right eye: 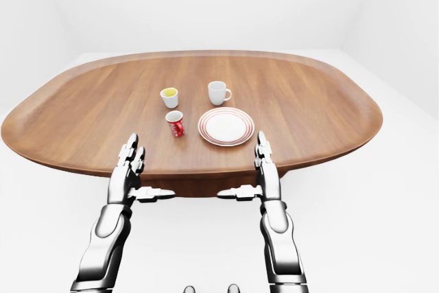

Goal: Pick up the red mug and put it on the plate

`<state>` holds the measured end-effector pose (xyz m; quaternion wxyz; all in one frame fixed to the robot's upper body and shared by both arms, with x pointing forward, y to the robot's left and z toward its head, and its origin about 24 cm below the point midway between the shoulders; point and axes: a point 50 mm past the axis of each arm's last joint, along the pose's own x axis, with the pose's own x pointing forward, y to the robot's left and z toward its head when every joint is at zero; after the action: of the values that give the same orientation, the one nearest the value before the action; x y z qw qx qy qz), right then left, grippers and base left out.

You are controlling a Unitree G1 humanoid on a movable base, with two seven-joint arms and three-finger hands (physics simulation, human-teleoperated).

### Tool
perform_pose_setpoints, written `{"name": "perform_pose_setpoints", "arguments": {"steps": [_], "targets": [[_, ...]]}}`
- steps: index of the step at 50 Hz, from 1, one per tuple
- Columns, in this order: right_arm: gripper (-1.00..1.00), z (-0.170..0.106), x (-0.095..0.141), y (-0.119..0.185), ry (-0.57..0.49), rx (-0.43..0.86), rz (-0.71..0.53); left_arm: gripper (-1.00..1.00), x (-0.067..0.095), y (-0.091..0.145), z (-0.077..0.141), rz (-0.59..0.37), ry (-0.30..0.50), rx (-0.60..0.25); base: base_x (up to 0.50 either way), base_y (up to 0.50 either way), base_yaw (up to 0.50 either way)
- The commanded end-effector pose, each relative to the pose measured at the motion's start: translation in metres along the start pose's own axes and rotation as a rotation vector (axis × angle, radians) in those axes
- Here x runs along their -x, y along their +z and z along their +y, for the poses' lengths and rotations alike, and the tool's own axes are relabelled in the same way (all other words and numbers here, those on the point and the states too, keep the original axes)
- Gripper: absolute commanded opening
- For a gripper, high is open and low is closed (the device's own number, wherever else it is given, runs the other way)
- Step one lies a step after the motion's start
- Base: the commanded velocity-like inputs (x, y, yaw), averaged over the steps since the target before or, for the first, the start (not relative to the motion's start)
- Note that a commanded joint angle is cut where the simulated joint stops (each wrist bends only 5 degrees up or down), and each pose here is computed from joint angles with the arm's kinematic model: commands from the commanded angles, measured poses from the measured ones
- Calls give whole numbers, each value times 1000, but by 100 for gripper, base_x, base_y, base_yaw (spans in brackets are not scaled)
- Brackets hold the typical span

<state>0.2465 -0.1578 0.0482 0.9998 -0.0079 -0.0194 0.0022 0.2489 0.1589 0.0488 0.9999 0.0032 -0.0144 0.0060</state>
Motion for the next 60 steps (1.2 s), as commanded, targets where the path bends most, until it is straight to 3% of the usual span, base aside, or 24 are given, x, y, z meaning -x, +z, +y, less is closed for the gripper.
{"name": "perform_pose_setpoints", "arguments": {"steps": [1, 24, 50, 60], "targets": [[100, 0, 0, -1, -2, 7, 3, 100, 1, 0, 0, -1, 0, -2, 0, 19, 0], [100, -1, -2, -3, -3, 8, 9, 100, 1, 0, -2, 2, -7, -7, 0, 19, 0], [100, -1, -2, -4, 1, -9, 10, 100, -1, -1, 0, 4, 1, -9, 0, 0, 0], [100, -5, -19, 16, -12, -17, -7, 100, -14, 10, 10, -4, 31, -23, 0, 0, 0]]}}
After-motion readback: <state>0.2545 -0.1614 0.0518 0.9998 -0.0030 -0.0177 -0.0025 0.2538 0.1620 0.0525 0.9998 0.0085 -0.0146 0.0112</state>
